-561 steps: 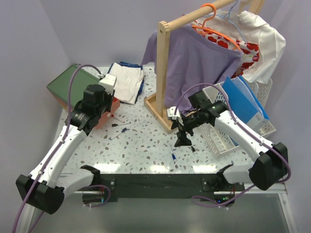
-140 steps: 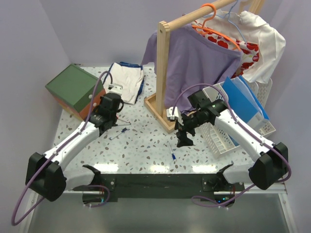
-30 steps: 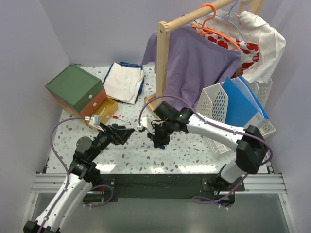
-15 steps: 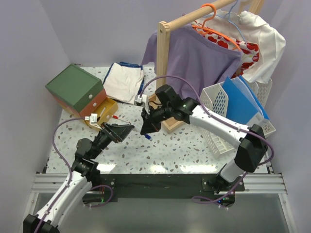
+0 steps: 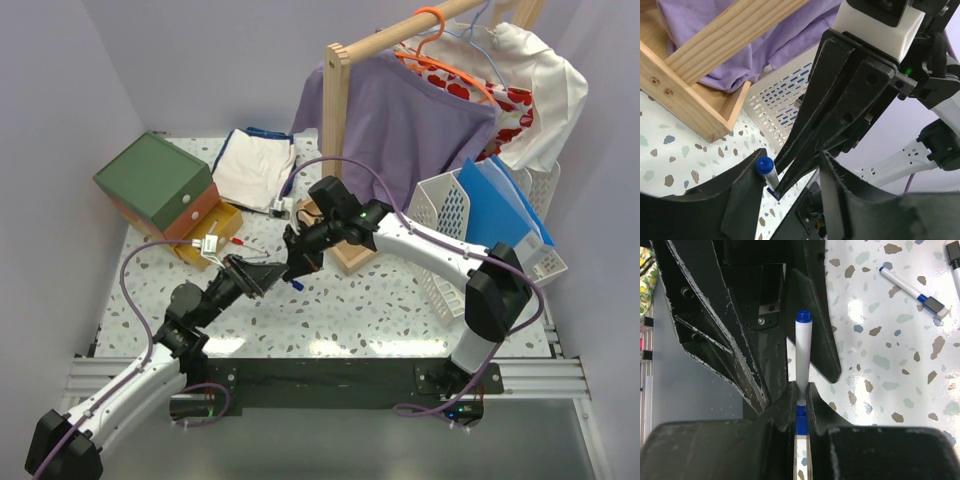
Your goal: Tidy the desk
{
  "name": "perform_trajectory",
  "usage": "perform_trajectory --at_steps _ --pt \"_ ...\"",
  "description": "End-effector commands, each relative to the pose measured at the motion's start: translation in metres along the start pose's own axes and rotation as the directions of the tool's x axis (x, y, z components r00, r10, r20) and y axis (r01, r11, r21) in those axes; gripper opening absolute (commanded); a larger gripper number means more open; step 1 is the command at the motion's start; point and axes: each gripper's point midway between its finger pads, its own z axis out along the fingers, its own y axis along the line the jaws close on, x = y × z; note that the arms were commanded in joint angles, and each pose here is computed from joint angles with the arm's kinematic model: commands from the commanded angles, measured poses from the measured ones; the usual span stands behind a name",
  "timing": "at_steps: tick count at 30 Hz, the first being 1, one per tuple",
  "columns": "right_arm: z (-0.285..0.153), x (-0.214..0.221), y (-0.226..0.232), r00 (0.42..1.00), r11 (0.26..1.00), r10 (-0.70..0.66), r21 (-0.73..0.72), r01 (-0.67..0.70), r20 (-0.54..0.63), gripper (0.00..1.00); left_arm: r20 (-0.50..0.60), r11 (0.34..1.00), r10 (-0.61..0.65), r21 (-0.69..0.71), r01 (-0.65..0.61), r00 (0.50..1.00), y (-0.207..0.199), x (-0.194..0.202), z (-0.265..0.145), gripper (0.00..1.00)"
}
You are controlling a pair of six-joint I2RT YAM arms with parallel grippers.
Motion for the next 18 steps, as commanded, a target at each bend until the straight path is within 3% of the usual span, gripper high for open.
perform_trajectory --at_steps 1,6,12,18 --pt "-0.007 -0.020 0.016 0.996 0.997 -0.066 -0.043 0.068 0.054 0.02 0.073 0.998 0.046 0.028 -0.048 0.996 -0.014 -0.019 0.005 0.45" --pt "-0.009 -0.017 0.014 0.996 0.996 -0.080 -0.028 0.082 0.047 0.14 0.074 0.998 0.067 -0.006 -0.067 0.995 -0.011 -0.022 0.005 0.22" --pt "-0.014 -0.016 0.014 0.993 0.994 -0.108 -0.002 0.108 0.045 0.38 0.097 0.992 0.111 -0.078 -0.104 0.989 -0.004 -0.029 0.001 0.00" --pt "-0.030 -0.013 0.017 0.986 0.986 -0.163 0.030 0.161 0.039 0.66 0.086 0.953 0.215 -0.236 -0.190 0.973 0.013 -0.041 -0.007 0.00"
